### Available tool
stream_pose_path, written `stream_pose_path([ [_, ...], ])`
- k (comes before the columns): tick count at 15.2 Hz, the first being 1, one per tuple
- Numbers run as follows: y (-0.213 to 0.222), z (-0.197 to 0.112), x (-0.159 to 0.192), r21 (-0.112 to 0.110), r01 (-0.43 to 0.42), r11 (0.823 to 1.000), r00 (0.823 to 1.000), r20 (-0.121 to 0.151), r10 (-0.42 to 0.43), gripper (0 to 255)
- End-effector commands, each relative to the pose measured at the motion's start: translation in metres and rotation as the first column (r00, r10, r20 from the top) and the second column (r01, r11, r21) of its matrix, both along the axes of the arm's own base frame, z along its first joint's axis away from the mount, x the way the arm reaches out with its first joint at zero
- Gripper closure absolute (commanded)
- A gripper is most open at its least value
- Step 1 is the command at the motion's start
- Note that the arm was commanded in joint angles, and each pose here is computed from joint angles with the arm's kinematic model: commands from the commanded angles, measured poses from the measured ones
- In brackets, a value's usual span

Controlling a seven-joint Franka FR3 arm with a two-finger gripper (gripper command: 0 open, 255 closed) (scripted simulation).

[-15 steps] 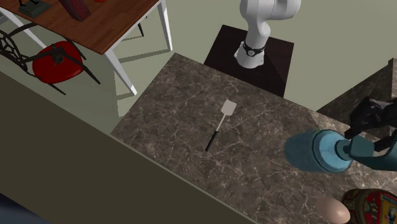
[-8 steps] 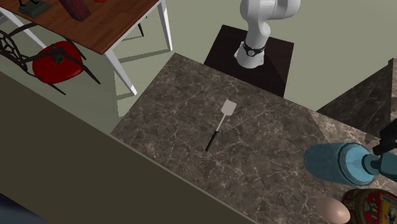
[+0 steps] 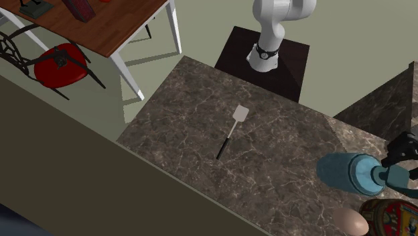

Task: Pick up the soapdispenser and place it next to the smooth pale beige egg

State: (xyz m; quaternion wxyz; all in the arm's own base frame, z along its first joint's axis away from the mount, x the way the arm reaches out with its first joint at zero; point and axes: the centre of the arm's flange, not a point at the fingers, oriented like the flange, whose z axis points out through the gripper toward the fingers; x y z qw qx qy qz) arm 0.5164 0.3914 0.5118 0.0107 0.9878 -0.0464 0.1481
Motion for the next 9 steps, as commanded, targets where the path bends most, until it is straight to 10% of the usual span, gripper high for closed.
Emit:
stream_pose_path([
  [1,0.001,-0.009,-0.001,0.001,0.0,1.0,1.0,0.002,0.0,255],
  [9,0.001,-0.052,-0.001,0.001,0.0,1.0,1.0,0.002,0.0,255],
])
